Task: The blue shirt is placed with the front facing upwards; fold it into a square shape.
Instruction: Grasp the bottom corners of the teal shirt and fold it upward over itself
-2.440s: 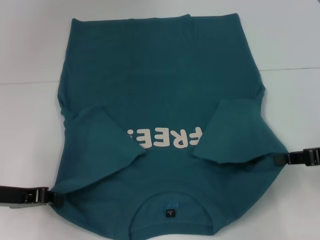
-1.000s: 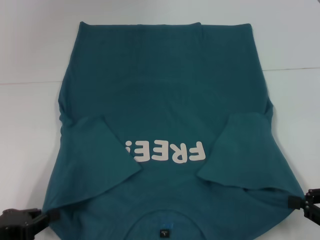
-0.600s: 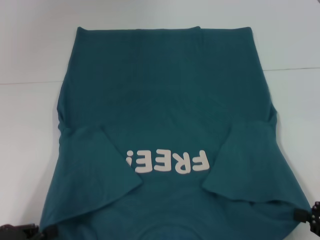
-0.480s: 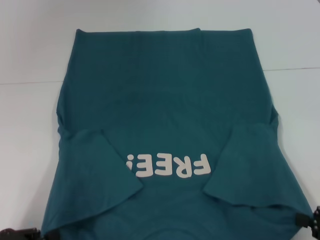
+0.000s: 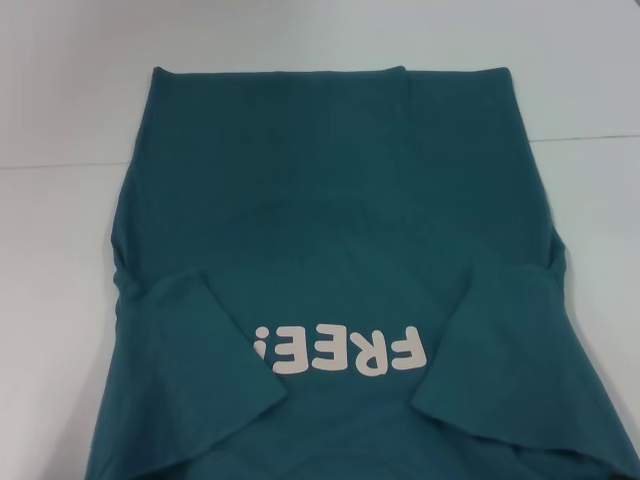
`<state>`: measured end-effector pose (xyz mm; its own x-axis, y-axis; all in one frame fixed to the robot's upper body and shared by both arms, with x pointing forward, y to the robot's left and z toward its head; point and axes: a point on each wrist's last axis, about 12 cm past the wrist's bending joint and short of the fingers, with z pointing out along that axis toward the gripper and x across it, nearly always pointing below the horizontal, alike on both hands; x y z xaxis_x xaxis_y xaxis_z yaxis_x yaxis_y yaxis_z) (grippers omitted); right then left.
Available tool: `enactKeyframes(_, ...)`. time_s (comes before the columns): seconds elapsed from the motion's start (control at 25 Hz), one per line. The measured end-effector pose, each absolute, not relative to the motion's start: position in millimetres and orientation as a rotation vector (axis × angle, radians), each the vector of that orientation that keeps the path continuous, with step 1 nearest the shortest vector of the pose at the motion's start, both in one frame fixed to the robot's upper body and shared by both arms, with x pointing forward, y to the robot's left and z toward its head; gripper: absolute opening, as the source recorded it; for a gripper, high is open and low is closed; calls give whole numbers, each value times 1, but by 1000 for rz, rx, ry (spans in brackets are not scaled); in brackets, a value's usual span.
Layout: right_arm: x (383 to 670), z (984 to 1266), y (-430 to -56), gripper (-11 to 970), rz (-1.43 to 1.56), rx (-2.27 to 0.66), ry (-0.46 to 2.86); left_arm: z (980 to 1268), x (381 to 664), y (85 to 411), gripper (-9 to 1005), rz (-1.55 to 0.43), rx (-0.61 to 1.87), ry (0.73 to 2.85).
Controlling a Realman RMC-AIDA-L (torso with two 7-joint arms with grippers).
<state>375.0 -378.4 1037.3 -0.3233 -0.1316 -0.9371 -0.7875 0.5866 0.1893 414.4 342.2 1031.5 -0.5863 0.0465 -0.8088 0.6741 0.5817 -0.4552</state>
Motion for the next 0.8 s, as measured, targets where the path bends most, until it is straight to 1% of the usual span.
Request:
enactKeyframes(0.44,356,1037,-380,48,812,-756,1782,1031,412,340,51,-1020,621,2024)
enactKeyframes(0.8,365,1033,-378,48,785,-763,1807,1033,415,338,51,-1038,642,2008)
